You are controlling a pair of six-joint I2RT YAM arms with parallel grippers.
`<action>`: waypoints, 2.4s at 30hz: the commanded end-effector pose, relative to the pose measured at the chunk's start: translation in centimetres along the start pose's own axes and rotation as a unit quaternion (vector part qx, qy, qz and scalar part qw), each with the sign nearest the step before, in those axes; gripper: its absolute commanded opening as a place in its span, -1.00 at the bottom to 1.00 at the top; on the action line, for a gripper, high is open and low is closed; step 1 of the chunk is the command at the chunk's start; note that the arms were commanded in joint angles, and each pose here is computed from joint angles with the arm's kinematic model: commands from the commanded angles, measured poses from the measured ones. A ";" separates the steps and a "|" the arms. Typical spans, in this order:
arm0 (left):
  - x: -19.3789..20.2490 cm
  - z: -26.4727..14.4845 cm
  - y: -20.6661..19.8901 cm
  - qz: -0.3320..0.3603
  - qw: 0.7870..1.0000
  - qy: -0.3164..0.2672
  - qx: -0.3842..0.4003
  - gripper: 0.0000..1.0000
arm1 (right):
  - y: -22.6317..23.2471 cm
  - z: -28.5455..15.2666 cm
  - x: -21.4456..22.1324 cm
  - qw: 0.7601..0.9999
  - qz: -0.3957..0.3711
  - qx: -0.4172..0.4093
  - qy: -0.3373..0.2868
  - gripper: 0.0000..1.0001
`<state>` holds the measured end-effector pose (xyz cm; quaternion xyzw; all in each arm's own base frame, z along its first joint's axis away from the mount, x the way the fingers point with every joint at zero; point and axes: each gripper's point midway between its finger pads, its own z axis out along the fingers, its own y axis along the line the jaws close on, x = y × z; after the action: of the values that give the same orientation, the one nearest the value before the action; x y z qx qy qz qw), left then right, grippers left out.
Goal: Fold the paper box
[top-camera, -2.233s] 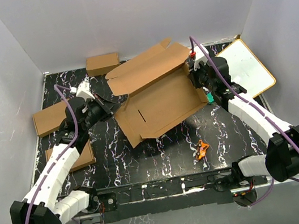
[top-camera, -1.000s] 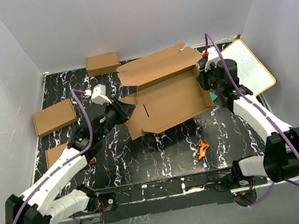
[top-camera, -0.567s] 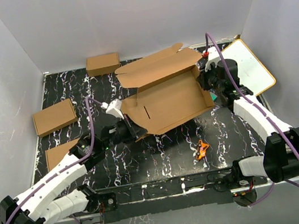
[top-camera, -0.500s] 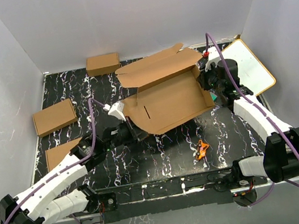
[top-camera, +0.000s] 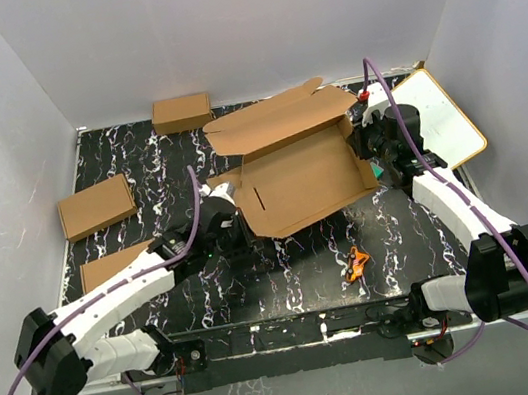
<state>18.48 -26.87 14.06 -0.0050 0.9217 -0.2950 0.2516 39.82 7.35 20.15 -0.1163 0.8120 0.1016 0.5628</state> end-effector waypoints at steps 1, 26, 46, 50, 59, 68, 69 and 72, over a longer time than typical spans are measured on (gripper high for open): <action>-3.6 0.8 -2.3 0.034 0.996 -0.075 0.028 -1.00 | 0.5 -0.7 -3.5 0.998 0.000 -0.012 -0.066 -0.84; 1.7 7.5 -7.8 0.117 0.986 0.042 0.110 -1.00 | 0.4 -0.8 -3.0 0.998 0.006 -0.010 -0.063 -0.85; -7.6 -6.7 -1.0 0.086 0.972 -0.218 -0.012 0.22 | -0.2 -1.0 -2.1 0.998 0.006 -0.007 -0.063 -0.85; -7.3 -7.6 1.9 0.031 0.970 -0.238 -0.025 0.50 | -0.2 -1.0 -1.9 0.998 0.006 -0.010 -0.061 -0.85; -8.3 -4.1 2.6 -0.004 0.978 -0.209 -0.021 0.45 | 0.0 -1.1 -1.9 0.998 0.007 -0.016 -0.061 -0.85; -9.6 -2.5 0.5 0.005 0.980 -0.197 0.002 -0.76 | 0.0 -1.0 -1.6 0.998 0.007 -0.015 -0.061 -0.84; -9.6 -2.4 0.3 0.006 0.981 -0.194 0.005 -0.84 | 0.0 -1.0 -1.5 0.998 0.007 -0.015 -0.059 -0.85; -9.8 -2.5 -0.4 0.007 0.981 -0.192 0.018 -0.99 | -0.2 -0.9 -1.2 0.998 0.007 -0.010 -0.059 -0.84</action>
<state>25.14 -22.78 17.11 -0.0581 0.8736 -0.2575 0.4088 38.62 6.80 18.10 -0.1084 0.8186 0.1161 0.5520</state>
